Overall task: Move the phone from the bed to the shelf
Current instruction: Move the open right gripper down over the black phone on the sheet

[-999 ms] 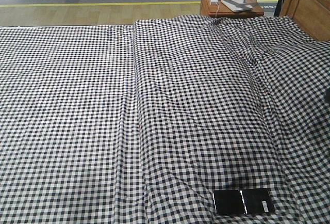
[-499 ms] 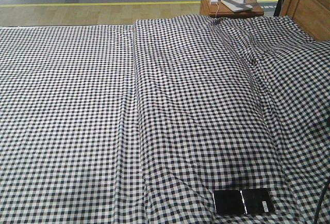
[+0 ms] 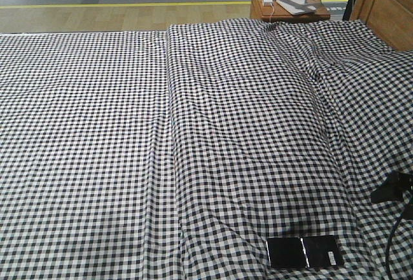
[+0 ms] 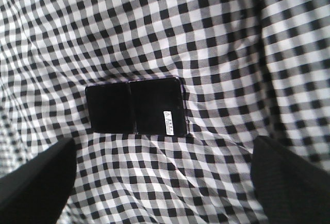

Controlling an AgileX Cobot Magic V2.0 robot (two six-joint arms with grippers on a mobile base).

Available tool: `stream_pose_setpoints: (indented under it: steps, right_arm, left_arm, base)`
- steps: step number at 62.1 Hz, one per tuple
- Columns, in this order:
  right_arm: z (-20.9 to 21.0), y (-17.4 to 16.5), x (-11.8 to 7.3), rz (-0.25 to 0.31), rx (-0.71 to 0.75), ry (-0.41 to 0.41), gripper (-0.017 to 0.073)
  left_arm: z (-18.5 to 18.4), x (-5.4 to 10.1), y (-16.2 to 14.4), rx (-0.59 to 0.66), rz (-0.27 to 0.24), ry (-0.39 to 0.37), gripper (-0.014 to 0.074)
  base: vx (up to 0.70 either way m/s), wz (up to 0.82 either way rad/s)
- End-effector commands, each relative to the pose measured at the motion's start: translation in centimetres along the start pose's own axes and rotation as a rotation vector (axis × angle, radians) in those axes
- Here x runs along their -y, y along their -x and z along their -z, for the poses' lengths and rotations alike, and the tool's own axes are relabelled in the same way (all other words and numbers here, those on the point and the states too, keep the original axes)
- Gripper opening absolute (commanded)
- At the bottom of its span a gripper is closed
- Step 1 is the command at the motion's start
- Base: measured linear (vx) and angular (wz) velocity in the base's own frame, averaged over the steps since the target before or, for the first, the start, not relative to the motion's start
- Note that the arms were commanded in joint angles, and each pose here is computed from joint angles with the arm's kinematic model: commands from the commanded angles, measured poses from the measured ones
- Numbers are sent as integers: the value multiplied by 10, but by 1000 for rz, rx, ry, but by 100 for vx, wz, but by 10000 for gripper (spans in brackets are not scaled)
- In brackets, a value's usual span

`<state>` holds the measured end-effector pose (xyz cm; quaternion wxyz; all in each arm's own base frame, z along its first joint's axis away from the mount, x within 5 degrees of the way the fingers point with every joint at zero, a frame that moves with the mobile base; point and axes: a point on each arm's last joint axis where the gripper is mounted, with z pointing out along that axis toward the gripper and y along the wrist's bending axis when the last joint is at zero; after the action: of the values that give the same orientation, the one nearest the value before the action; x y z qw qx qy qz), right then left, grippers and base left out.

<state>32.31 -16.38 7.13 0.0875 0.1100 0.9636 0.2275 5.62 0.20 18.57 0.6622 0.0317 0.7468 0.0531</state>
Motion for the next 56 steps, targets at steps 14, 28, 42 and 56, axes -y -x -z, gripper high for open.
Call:
stream_pose_setpoints:
  steps: [14, 28, 42, 56]
  right_arm:
    - [-33, 20, 11, 52, -116, 266, 619]
    - [-60, 15, 17, 105, -150, 343, 604]
    - [-94, 10, 16, 135, -164, 373, 597]
    - [-117, 7, 20, 130, -190, 393, 594]
  left_arm:
    - [3, -2, 14, 107, 14, 10, 1]
    - [3, -2, 14, 107, 14, 10, 1]
    - [3, -2, 14, 107, 14, 10, 1]
    - [3, -2, 14, 107, 14, 10, 1]
  base:
    - [0, 0]
    - [0, 0]
    - [0, 0]
    - [0, 0]
